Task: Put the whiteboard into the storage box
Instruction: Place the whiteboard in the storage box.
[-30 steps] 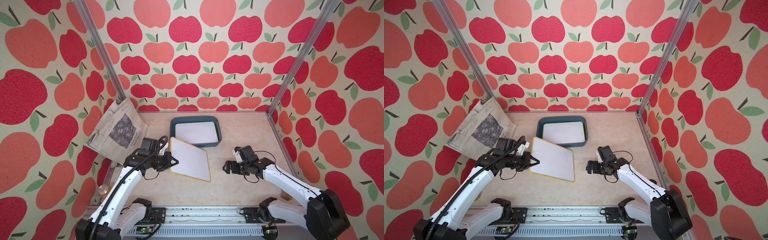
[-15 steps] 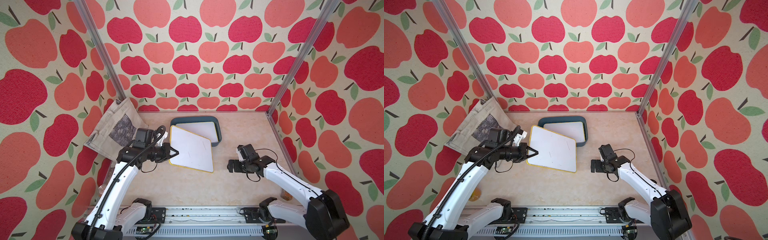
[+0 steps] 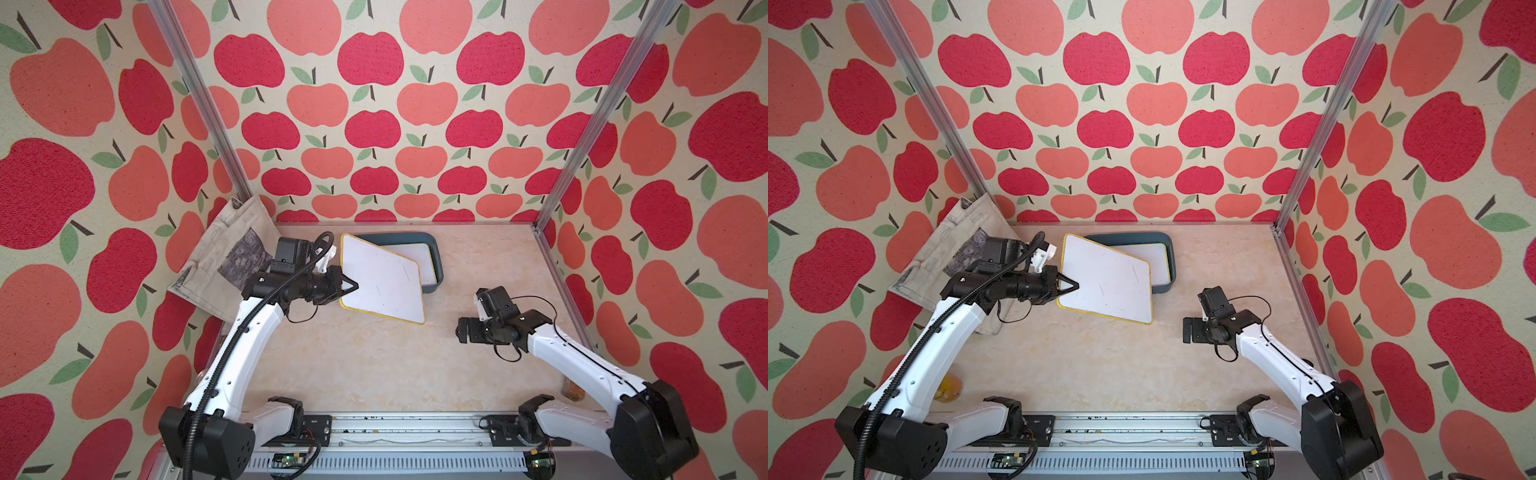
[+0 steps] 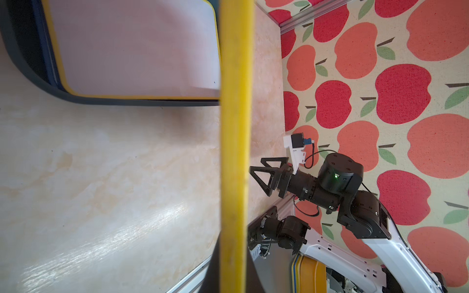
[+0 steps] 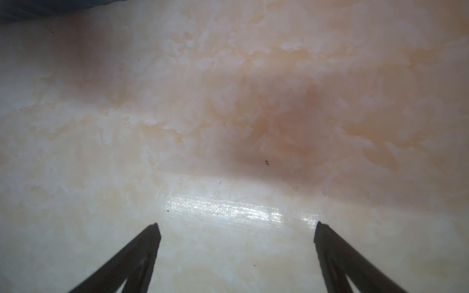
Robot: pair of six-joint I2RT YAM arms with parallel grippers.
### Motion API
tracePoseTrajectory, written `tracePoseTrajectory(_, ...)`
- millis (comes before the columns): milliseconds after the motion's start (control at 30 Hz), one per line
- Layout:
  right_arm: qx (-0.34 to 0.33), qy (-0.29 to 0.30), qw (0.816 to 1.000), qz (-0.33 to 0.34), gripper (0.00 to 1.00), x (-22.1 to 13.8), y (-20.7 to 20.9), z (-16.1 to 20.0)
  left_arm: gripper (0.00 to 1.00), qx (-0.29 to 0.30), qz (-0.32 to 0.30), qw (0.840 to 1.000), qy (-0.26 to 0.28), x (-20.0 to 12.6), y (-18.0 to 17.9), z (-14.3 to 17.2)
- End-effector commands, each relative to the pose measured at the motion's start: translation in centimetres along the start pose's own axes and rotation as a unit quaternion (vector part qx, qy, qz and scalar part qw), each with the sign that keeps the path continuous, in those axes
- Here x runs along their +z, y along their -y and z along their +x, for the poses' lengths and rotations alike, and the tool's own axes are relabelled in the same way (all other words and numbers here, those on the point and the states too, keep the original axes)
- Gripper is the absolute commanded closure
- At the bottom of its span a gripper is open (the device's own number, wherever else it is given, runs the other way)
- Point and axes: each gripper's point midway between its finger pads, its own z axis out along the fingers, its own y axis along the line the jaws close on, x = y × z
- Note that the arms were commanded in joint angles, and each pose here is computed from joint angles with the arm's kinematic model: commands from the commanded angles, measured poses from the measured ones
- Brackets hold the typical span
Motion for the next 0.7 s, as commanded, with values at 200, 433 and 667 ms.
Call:
tracePoseTrajectory(200,0.007,-0.011,1.000,0.011,0.01,-1.2,0.4,0.3,1.00,0.086,0.044,0.993,0.061,-0.2,3.7,-6.6)
tracePoseTrajectory(433,0.016,-0.003,1.000,0.015,0.01,-1.5,0.8,0.6,1.00,0.083,0.033,0.993,0.071,1.7,3.0,-10.1)
tracePoseTrajectory(667,0.015,0.004,1.000,0.019,0.01,-2.2,1.0,0.5,1.00,0.057,0.022,0.996,0.058,4.7,1.1,-13.1)
